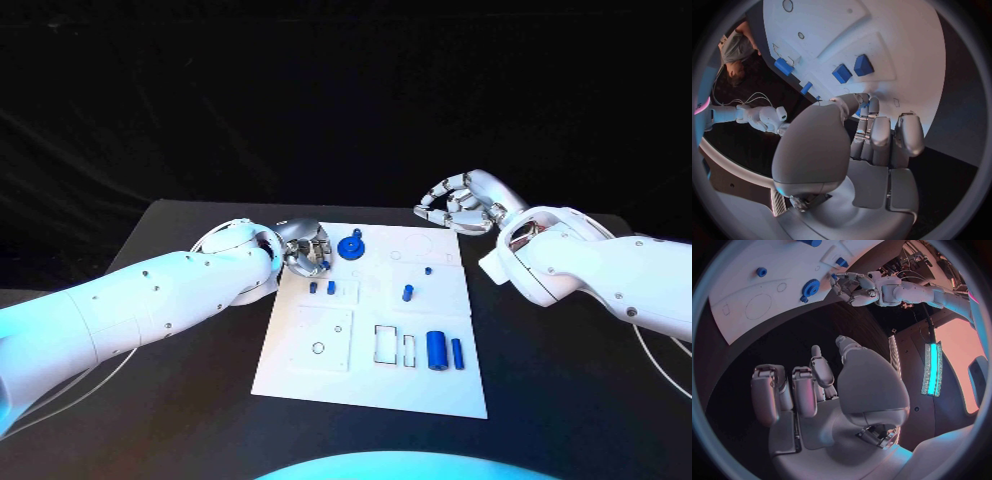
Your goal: Assemble the parts on the task board
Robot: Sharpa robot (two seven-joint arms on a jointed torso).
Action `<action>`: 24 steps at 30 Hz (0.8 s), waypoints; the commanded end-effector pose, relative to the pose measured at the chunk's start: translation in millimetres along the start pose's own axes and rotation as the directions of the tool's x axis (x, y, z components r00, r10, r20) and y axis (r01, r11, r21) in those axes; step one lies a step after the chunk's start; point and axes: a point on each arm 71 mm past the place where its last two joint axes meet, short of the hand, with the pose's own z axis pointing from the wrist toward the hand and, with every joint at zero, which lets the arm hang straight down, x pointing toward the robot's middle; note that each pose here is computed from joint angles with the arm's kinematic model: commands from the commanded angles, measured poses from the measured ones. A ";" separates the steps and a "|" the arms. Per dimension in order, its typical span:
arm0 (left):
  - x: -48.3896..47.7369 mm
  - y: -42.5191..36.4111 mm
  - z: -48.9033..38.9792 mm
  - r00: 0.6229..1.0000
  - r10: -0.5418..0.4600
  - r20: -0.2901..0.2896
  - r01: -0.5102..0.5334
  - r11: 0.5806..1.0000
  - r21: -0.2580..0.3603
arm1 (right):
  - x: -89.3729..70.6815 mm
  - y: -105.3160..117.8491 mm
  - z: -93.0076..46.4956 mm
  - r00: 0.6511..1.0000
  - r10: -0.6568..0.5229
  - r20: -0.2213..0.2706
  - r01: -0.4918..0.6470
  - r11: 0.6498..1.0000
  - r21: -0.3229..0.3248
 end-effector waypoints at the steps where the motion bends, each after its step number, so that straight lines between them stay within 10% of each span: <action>1: 5.6 -3.8 0.6 0.999 -0.001 -0.035 0.002 1.000 0.013 | 1.1 0.9 0.0 1.000 -0.005 -0.008 0.005 1.000 -0.008; 24: 6.7 -6.3 1.1 0.999 -0.001 -0.039 0.002 1.000 0.015 | 0.9 0.4 0.0 1.000 -0.006 -0.008 0.006 1.000 -0.007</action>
